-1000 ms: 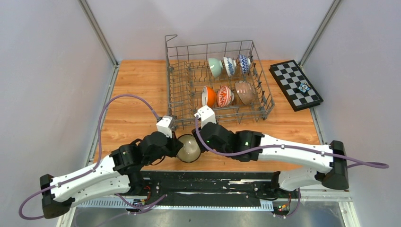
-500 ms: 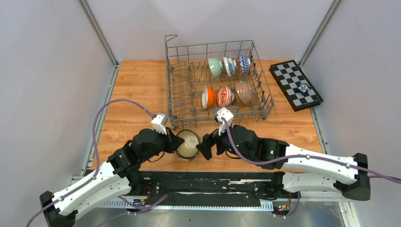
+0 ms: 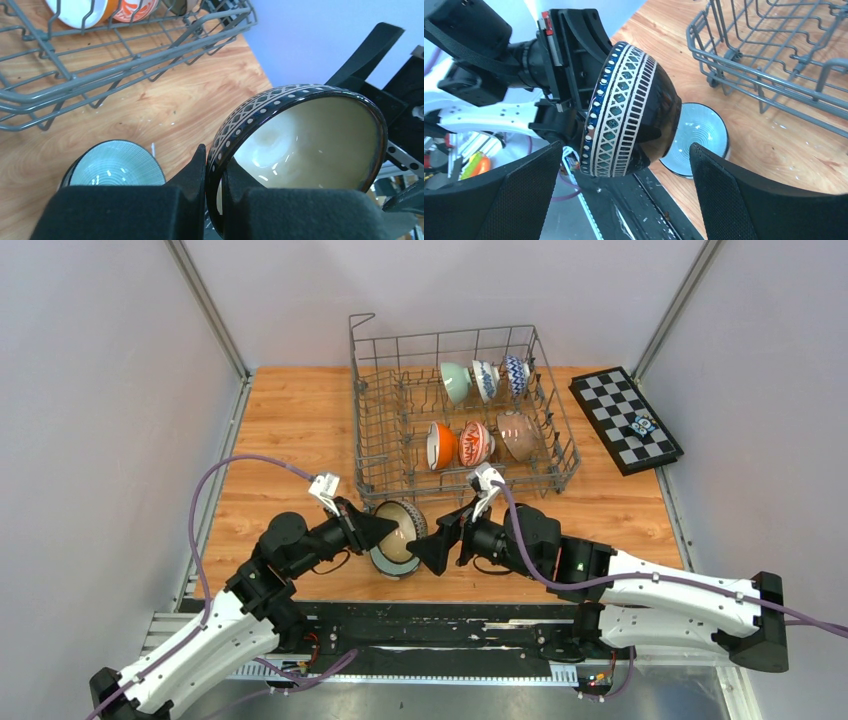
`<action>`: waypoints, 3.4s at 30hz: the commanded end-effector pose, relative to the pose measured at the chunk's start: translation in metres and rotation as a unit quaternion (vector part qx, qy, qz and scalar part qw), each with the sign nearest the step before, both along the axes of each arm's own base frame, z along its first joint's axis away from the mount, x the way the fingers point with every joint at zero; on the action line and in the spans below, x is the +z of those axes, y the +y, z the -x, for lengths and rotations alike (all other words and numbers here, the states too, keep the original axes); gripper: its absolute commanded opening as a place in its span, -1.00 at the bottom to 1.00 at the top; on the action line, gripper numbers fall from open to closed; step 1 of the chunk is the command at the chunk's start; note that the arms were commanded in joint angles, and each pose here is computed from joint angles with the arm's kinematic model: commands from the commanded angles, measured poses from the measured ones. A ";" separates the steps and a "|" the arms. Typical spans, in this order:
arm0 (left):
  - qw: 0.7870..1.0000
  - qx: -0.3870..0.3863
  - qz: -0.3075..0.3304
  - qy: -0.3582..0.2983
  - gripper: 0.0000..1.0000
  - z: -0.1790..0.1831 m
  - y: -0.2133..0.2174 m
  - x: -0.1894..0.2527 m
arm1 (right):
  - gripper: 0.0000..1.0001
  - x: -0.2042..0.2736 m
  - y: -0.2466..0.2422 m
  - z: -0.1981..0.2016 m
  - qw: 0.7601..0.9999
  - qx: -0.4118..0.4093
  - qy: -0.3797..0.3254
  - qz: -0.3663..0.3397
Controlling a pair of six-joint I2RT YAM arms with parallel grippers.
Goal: Load the bowls into the dish rack
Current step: Pick up the bowl from the center of the board.
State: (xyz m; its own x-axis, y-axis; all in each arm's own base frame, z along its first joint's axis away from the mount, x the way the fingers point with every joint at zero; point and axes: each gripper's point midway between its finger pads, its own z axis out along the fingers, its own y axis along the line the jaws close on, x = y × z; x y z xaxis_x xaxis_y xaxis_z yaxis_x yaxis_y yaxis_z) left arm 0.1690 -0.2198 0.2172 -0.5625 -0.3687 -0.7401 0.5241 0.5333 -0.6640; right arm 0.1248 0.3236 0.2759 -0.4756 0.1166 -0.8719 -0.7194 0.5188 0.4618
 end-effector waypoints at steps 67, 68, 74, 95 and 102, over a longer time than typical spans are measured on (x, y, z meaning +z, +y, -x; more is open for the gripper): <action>0.984 0.047 0.157 -0.069 -1.00 -0.009 0.014 0.070 | -0.95 0.070 0.042 0.006 0.987 0.052 -0.014 -0.152; 0.984 0.048 0.156 -0.067 -1.00 -0.010 0.014 0.069 | -0.95 0.072 0.042 0.006 0.987 0.052 -0.015 -0.154; 0.985 0.045 0.154 -0.058 -0.96 -0.010 0.012 0.066 | -0.95 0.077 0.038 0.007 0.985 0.051 -0.020 -0.164; 0.991 0.041 0.125 -0.037 0.16 -0.008 0.011 0.058 | -0.95 0.085 0.019 -0.008 0.988 0.001 -0.049 -0.147; 0.991 0.048 0.114 -0.044 0.36 -0.007 0.016 0.066 | -0.95 0.081 0.011 -0.016 0.989 -0.025 -0.056 -0.133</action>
